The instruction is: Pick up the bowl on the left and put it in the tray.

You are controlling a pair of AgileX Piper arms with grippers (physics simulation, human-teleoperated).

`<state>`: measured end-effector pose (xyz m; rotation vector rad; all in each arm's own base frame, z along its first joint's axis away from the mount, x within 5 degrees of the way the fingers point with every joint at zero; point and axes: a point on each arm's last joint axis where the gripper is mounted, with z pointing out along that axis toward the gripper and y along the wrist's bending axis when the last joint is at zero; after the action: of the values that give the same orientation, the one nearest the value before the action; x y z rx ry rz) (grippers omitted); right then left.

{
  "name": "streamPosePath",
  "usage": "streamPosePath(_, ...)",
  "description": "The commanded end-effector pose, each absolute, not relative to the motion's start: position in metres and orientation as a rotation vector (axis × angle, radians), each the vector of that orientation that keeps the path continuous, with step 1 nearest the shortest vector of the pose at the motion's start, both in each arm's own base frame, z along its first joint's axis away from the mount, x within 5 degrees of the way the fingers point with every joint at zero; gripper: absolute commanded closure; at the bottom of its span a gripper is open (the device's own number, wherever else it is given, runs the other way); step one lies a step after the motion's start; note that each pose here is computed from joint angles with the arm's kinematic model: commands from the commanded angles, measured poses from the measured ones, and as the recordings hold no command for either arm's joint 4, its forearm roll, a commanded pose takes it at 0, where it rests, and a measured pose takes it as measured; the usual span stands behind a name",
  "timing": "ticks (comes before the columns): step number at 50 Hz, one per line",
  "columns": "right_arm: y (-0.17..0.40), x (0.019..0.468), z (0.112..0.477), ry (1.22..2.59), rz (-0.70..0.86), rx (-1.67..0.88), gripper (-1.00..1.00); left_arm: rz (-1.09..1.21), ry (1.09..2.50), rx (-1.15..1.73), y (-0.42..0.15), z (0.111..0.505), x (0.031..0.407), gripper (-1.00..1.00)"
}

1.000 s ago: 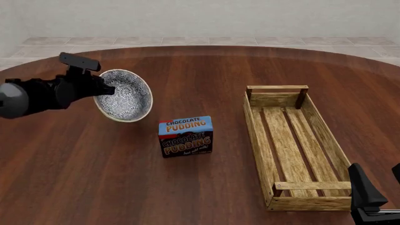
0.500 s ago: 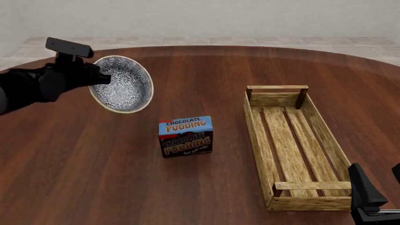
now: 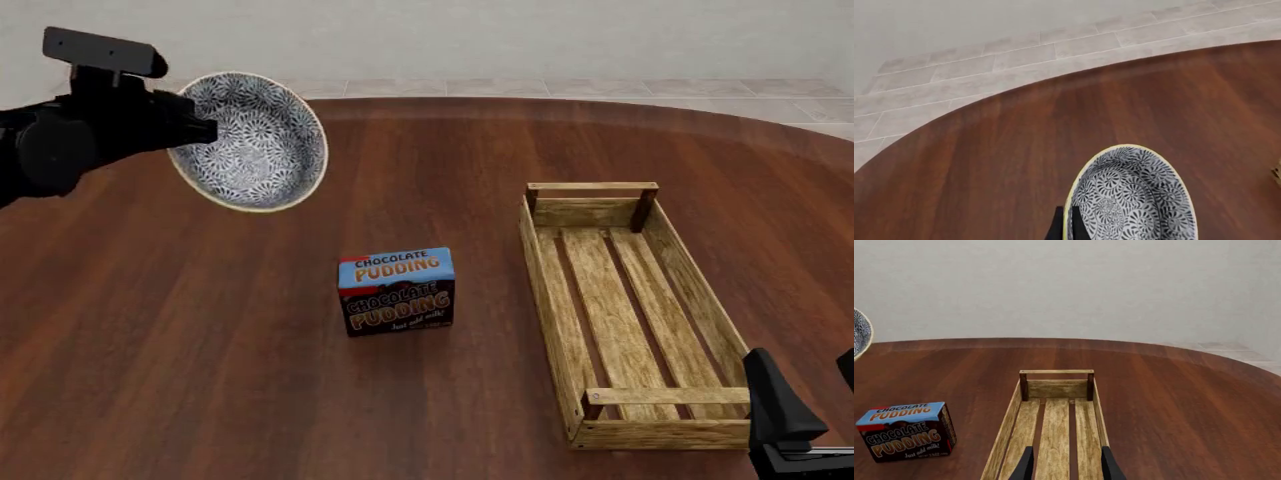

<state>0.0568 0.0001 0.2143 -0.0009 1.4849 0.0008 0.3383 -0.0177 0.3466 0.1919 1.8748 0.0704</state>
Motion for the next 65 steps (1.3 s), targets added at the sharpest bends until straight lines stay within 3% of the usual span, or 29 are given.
streamPosePath(1, 0.0, 0.057, 0.214, 1.485, 0.001, 0.0, -1.0, 0.029, 1.826, 0.17, -0.023, 0.374, 0.32, 1.0)
streamPosePath(37, 0.0, 0.057, 0.214, 1.485, 0.001, 0.0, -1.0, -0.181, 1.799, 0.313, -0.085, 0.392, 0.274, 1.0)
streamPosePath(65, 0.0, 0.057, 0.214, 1.485, 0.001, -0.001, -1.0, -0.274, 1.808, 0.382, -0.117, 0.388, 0.274, 1.0)
